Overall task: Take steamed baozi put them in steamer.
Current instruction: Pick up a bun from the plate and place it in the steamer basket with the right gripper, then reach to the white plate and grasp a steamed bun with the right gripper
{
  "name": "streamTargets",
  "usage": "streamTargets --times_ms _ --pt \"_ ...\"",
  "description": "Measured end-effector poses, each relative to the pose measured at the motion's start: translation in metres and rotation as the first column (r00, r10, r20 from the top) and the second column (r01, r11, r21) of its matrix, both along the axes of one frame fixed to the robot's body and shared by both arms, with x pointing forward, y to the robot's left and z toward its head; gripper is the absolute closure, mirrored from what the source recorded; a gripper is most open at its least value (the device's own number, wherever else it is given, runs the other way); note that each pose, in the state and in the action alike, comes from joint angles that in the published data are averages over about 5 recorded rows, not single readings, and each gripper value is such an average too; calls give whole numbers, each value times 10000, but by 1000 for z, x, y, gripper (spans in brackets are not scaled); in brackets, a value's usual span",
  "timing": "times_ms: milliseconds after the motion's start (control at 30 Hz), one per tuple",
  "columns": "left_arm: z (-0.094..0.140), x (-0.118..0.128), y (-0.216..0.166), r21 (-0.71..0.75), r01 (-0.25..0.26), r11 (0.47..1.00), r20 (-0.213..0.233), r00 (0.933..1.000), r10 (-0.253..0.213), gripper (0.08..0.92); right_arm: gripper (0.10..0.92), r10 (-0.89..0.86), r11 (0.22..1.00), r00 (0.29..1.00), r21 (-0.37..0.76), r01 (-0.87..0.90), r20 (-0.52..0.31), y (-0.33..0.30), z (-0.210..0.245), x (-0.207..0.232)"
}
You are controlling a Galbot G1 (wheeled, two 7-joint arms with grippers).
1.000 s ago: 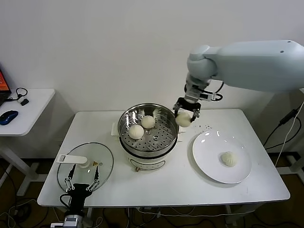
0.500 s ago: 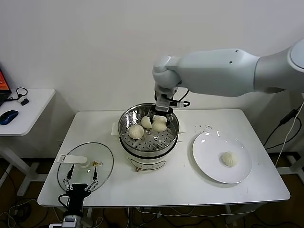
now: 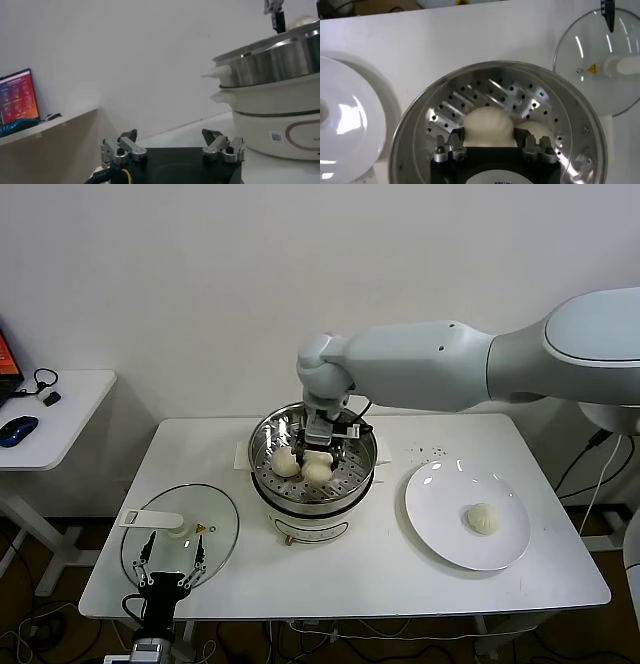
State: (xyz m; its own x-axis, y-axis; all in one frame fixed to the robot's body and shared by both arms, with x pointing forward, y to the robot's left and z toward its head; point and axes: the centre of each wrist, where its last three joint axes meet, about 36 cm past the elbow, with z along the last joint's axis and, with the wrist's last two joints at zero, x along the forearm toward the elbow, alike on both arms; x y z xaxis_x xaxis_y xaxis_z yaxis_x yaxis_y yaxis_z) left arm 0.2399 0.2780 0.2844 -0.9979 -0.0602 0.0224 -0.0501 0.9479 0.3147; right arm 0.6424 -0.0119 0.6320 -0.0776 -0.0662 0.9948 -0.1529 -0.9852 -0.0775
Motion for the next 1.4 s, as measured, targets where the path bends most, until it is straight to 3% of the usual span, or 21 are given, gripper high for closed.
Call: streamTargets --times_ms 467,733,1033,1400 --pt "-1 0 1 4 -12 10000 4 10000 12 177 366 56 10000 9999 -71 -57 -139 11 -14 1" --pt "-1 1 1 3 -4 10000 12 10000 4 177 217 -79 10000 9997 27 79 -236 10 -13 5" --pt "2 1 0 32 32 10000 63 10000 -32 177 199 -289 9995 9992 71 291 -290 2 3 10" --pt "2 1 -3 75 127 9999 37 9999 -127 177 200 -2619 9651 9649 -120 2617 -193 -51 28 22"
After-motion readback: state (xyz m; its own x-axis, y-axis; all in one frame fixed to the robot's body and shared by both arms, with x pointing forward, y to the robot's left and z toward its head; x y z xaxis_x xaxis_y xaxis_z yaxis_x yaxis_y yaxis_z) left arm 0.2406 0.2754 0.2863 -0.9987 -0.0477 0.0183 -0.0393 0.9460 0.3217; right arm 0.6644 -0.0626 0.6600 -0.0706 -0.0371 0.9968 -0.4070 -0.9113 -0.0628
